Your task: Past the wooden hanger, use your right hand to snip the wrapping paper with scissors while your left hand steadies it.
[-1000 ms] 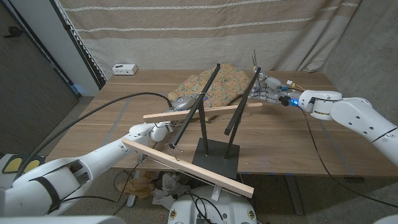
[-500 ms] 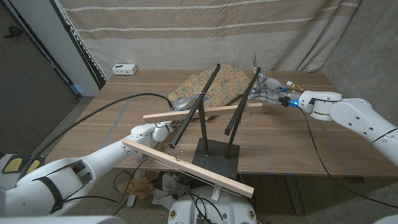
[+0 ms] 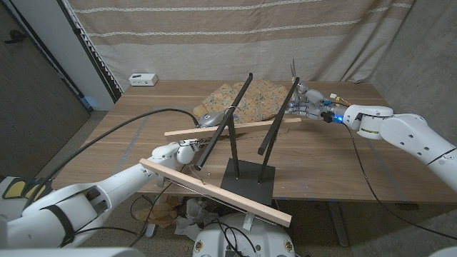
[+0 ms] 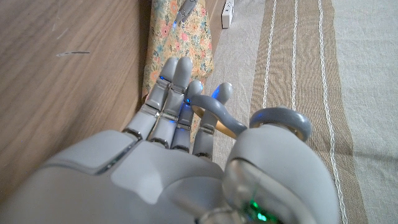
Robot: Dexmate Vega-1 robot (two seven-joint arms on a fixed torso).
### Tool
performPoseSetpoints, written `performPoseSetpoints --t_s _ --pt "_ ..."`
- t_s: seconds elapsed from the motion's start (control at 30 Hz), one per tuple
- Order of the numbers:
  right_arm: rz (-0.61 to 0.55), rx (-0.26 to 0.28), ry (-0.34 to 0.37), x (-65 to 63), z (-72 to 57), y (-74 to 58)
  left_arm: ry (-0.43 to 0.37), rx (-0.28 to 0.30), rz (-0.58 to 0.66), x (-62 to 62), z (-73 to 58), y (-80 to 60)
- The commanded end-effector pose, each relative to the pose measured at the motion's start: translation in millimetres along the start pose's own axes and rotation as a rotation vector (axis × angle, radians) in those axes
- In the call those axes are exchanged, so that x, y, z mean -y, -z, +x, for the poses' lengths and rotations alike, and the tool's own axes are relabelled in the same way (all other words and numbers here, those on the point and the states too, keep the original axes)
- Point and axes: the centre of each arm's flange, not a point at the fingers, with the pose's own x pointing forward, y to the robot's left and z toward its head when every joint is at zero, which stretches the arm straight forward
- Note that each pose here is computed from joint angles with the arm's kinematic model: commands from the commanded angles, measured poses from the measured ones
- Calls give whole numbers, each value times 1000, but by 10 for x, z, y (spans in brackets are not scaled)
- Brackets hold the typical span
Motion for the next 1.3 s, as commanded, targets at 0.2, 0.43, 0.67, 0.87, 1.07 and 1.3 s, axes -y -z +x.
performPoseSetpoints --t_s 0.2,0.43,0.67,0.87,1.07,1.3 --pt "6 4 2 36 9 -14 -50 -66 -63 28 -7 14" --pt "4 3 0 40 18 -10 -93 -98 -63 -21 -6 32" --pt "6 -3 -7 27 40 21 -191 -157 -71 -186 25 122" --pt "-5 -9 -17 5 33 18 -243 -179 -85 -302 38 195" --pt "-19 -21 -31 -21 25 18 -307 -208 -93 -407 64 274" --pt "-45 -43 -65 0 19 -1 -331 -209 -75 -473 62 334"
